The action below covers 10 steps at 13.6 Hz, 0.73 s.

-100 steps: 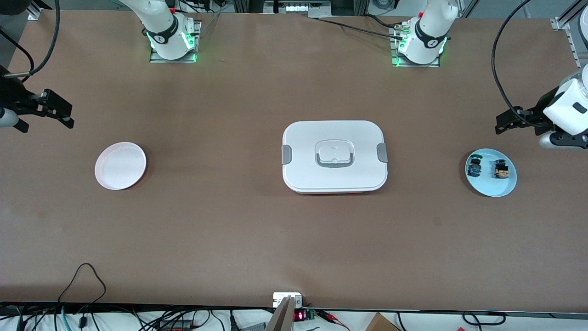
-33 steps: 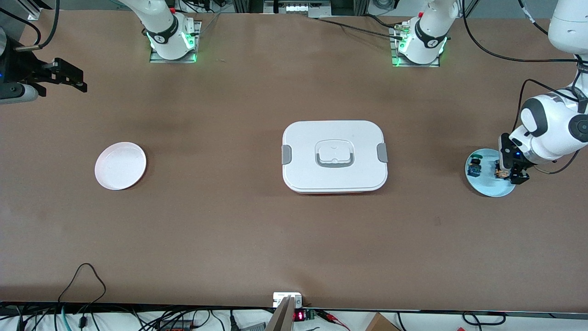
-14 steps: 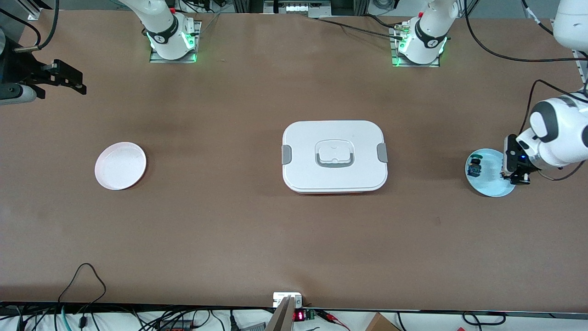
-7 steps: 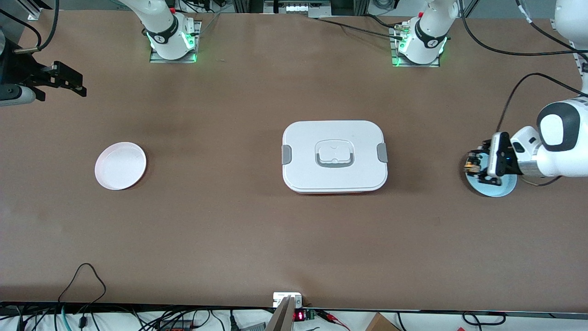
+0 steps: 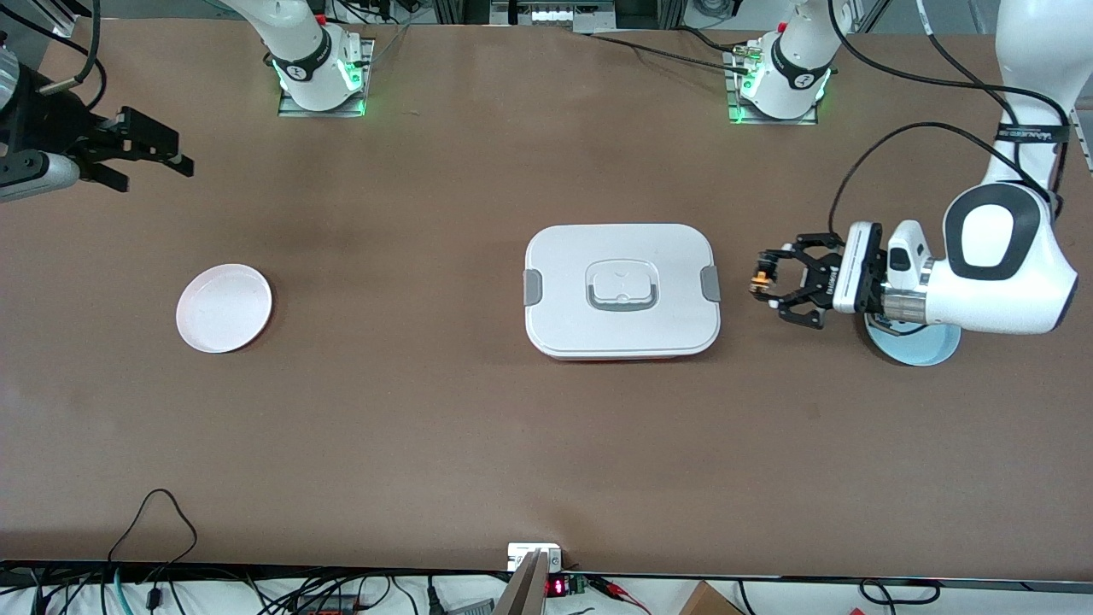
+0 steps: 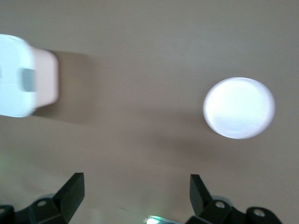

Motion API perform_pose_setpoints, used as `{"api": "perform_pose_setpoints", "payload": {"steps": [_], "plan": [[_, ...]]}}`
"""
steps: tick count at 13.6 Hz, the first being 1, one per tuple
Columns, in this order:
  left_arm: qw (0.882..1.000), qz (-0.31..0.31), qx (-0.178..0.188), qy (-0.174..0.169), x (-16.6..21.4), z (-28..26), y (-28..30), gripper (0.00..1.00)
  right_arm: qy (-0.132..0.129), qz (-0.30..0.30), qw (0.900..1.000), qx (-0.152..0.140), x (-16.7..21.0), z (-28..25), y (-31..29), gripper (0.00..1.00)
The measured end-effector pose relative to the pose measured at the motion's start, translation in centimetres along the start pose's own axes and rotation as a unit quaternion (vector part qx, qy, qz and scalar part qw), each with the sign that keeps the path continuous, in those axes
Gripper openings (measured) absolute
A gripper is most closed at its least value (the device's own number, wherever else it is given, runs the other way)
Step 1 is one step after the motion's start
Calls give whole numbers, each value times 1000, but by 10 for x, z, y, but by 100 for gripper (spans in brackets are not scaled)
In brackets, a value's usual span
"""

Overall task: Transfer orange switch to right arm and place
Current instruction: 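Carry the orange switch toward center while the right gripper approaches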

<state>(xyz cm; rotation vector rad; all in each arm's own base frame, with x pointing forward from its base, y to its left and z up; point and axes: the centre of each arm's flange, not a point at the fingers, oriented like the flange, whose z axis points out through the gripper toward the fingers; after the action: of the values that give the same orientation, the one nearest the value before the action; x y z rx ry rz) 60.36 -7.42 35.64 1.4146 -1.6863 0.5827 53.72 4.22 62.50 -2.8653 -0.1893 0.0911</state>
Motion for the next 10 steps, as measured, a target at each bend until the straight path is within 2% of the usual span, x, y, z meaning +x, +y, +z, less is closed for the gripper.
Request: {"api": "perform_pose_setpoints", "payload": {"steps": [2, 4, 7, 10], "plan": [[999, 21, 16, 47, 44, 7, -3, 72, 7, 0, 997, 71, 13, 11, -12, 100], [996, 40, 18, 77, 80, 21, -3, 72, 14, 9, 989, 149, 33, 29, -23, 100], [991, 56, 35, 113, 122, 54, -9, 72, 29, 30, 967, 252, 65, 57, -41, 100], [984, 65, 69, 150, 170, 89, -14, 72, 49, 48, 938, 340, 89, 79, -73, 100]]}}
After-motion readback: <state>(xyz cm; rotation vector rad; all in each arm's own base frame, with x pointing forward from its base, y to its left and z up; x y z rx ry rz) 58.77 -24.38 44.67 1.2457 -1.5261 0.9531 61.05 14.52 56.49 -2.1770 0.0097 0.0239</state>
